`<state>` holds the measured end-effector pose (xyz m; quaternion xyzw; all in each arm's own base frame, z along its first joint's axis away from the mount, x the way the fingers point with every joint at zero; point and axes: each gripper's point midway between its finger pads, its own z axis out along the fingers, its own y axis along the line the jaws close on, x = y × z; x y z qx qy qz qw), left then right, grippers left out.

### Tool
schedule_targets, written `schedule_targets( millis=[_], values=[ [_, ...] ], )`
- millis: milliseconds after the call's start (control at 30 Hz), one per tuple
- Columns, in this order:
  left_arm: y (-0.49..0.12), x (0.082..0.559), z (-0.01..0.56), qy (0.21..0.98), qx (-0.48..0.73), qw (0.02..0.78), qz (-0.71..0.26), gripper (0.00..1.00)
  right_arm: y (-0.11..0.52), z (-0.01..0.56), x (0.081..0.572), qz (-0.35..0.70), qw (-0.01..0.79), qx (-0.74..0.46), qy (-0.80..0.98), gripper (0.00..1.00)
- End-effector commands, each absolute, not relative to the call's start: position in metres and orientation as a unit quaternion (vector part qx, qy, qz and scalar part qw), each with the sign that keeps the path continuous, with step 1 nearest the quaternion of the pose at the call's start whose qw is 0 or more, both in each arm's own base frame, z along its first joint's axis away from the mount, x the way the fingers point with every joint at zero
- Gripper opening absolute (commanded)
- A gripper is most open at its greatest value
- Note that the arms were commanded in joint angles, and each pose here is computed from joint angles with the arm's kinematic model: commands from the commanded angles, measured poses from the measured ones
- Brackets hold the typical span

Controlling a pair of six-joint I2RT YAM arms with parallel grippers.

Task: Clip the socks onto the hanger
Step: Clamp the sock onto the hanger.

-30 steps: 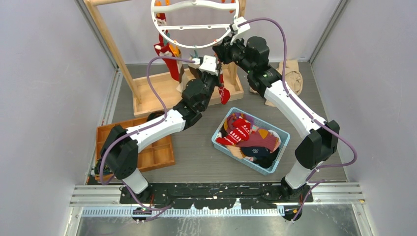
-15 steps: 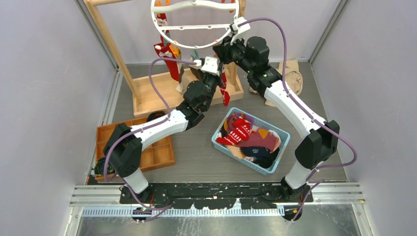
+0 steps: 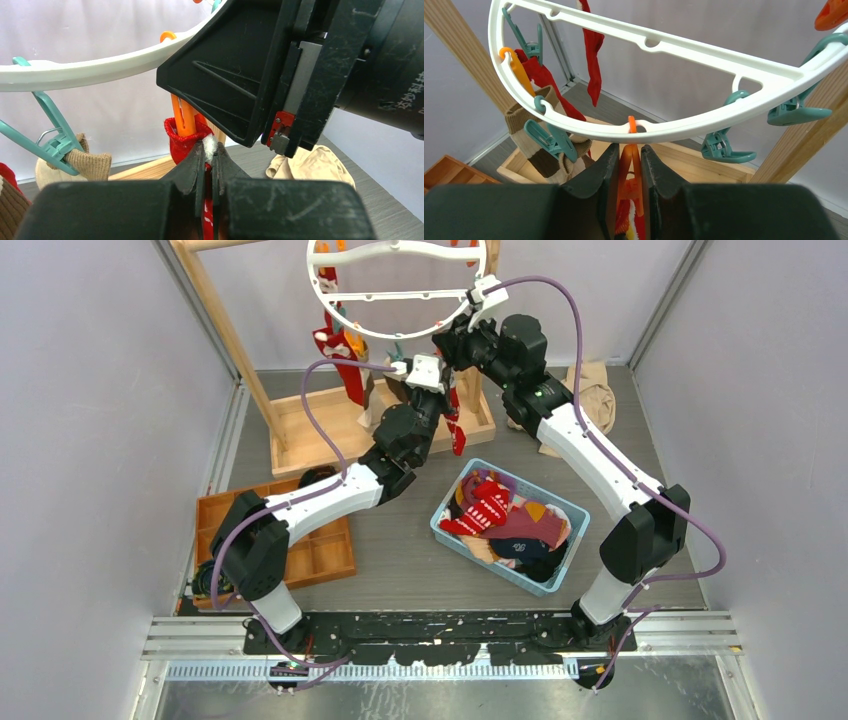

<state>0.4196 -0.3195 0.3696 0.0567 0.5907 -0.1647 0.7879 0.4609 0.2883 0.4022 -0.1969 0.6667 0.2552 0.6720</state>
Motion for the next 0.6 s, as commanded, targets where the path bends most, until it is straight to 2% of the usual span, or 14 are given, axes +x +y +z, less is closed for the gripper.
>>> schedule_targets(
  millis=[0,167,500,567],
  values=[
    [-0.295,0.423,0.399,0.569,0.005,0.807,-0.156,0.0,0.285,0.397,0.45,0.26,0.65,-0.196,0.687,0.18],
    [-0.293,0.424,0.398,0.572,0.004,0.806,-0.153,0.0,0.286,0.402,0.449,0.265,0.653,-0.194,0.683,0.31],
    [-0.293,0.426,0.402,0.571,0.001,0.807,-0.151,0.0,0.284,0.413,0.446,0.274,0.664,-0.186,0.67,0.48],
    [-0.292,0.426,0.404,0.57,0.0,0.808,-0.152,0.0,0.284,0.413,0.445,0.276,0.663,-0.186,0.67,0.55]
  ],
)
